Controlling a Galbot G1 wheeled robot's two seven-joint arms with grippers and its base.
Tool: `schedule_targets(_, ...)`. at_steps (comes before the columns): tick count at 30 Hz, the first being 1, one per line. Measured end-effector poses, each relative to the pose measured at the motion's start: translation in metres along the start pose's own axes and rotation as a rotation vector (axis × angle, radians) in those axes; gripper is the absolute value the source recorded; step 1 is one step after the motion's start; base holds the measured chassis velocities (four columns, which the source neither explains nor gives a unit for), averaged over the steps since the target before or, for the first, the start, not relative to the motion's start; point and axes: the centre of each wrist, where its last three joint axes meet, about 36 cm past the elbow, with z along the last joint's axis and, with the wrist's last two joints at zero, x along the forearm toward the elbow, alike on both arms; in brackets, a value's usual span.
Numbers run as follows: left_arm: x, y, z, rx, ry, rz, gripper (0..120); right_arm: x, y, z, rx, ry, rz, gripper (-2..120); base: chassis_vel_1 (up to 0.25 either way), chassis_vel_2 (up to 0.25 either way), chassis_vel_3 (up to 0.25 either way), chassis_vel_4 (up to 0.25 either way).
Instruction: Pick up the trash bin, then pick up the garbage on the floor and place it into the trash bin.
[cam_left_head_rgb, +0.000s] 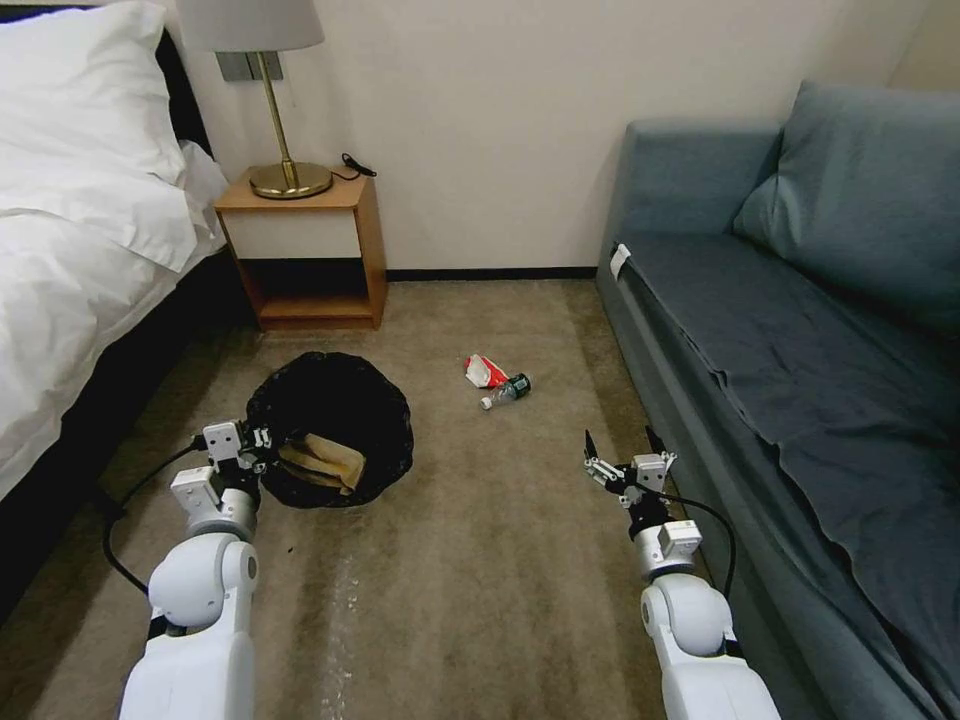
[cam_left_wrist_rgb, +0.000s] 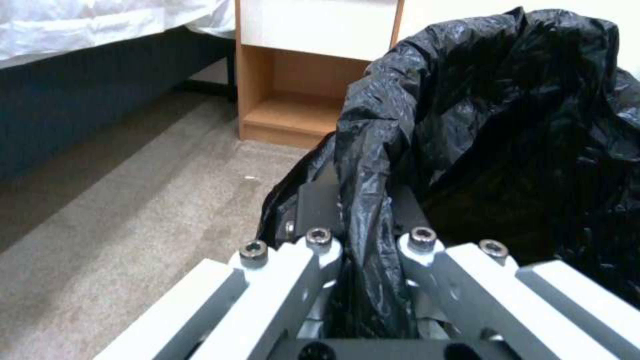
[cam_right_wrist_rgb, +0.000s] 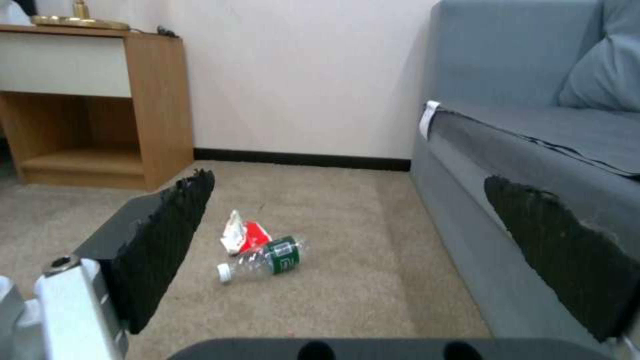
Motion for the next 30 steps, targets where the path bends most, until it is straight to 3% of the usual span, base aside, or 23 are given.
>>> schedule_targets(30, 0.003, 0.01, -0.001, 0.005, -0.016, -0.009, 4, 0.003, -0.003, -0.003, 0.014, 0.003, -0.02, 100, -0.081, 0.09, 0.082, -0.081)
